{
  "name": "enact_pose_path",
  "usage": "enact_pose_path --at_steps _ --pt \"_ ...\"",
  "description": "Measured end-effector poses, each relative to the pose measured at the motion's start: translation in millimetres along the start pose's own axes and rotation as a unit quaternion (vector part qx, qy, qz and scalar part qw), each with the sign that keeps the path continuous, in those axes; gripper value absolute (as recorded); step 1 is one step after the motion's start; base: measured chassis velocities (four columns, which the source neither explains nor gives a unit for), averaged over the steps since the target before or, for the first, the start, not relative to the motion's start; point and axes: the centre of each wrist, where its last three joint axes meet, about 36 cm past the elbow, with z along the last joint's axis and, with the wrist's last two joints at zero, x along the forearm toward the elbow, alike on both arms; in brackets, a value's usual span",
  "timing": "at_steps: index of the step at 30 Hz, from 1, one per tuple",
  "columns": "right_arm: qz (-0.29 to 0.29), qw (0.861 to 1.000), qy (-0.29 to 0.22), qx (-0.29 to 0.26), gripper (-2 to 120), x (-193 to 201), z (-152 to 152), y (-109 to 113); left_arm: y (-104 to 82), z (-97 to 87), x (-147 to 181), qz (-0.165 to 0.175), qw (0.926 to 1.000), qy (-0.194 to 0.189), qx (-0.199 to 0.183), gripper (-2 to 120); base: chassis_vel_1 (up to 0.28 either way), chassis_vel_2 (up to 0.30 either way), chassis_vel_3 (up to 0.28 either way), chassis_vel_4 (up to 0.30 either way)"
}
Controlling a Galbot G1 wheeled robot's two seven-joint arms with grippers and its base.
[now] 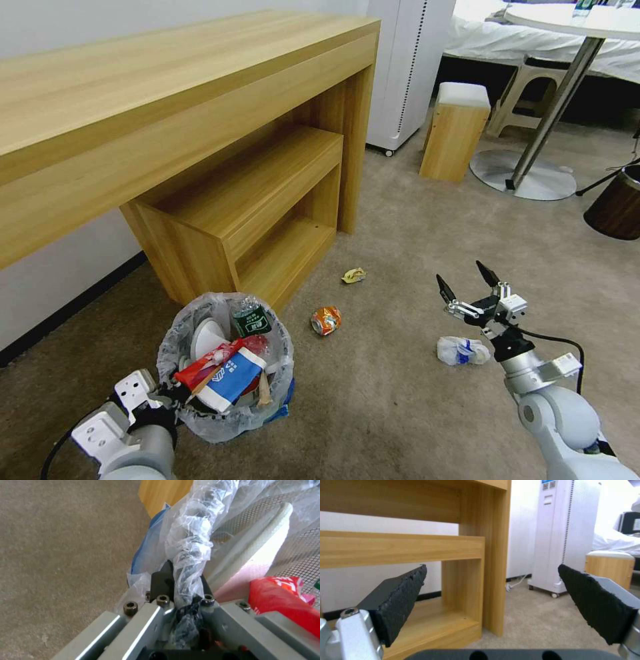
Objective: Pick up the trash bin and place the garbage on the floor into it.
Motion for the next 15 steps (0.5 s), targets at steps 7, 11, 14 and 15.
enact_pose_path --at_steps 7,11,14,15 --pt "-0.024 0.99 0.116 0.074 100 -3 -6 -44 2.1 -0.6 1 -0.004 1.0 -0.001 0.003 1 0.0 0.0 0.0 0.0" --pt "-0.032 0.963 0.248 0.097 100 -6 -8 -68 0.6 1.8 3 -0.004 1.0 0.002 0.002 1 0.0 0.0 0.0 0.0" --pt "-0.042 0.942 0.316 0.099 100 -9 -4 -81 0.6 2.4 3 -0.005 1.0 0.002 0.003 1 0.0 0.0 0.0 0.0" --pt "-0.062 0.928 0.35 0.107 100 -12 1 -92 0.8 2.9 3 -0.006 1.0 0.002 0.003 1 0.0 0.0 0.0 0.0"
